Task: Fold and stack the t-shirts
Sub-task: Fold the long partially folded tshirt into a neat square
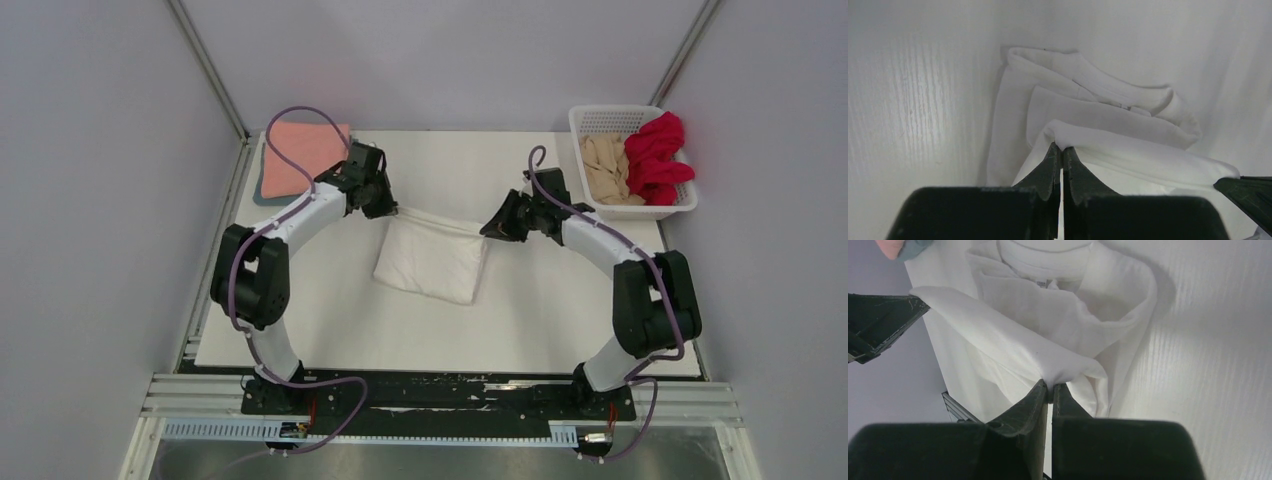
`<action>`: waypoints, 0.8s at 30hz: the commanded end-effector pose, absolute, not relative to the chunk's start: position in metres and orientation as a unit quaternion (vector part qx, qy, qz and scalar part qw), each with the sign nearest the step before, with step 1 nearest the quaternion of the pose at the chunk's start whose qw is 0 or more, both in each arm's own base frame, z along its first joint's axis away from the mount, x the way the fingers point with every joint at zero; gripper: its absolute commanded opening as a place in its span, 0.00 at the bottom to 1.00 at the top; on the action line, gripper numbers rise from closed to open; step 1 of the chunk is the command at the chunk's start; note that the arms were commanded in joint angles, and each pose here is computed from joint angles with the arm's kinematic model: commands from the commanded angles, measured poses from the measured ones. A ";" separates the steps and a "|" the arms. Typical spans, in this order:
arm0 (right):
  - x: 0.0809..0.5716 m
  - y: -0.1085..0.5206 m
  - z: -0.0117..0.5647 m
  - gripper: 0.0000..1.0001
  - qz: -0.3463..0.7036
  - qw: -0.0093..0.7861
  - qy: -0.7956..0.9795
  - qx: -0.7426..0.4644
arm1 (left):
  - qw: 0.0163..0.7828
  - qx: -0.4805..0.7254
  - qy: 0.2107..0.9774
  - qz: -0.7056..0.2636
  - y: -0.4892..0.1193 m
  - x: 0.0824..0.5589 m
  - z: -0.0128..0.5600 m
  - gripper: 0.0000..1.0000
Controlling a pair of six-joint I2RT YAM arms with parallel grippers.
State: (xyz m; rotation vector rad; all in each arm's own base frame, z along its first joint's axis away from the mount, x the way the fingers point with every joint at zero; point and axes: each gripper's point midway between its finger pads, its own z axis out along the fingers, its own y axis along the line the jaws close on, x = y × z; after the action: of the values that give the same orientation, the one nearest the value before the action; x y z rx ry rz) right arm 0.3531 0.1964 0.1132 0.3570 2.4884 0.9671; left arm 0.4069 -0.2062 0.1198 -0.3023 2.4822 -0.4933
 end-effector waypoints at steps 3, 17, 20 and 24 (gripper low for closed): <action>0.399 0.182 0.100 0.13 0.318 0.254 0.904 0.133 | 0.296 -0.113 0.934 -0.166 -0.192 0.447 0.112 0.25; 0.379 0.242 0.179 1.00 0.456 0.338 0.823 -0.023 | 0.305 -0.040 0.888 -0.342 -0.246 0.429 0.170 1.00; 0.373 0.259 0.180 1.00 0.503 0.324 0.801 -0.030 | 0.268 -0.032 0.891 -0.365 -0.263 0.428 0.153 1.00; 0.397 0.265 0.154 1.00 0.494 0.321 0.808 -0.010 | 0.247 -0.041 0.892 -0.378 -0.274 0.440 0.130 1.00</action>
State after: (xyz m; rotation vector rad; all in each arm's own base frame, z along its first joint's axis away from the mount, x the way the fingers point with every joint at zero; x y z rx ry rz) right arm 0.3749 0.2529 0.1559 -0.0228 2.2049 1.2204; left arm 0.4298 -0.2504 0.1380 -0.1354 2.4400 -0.8959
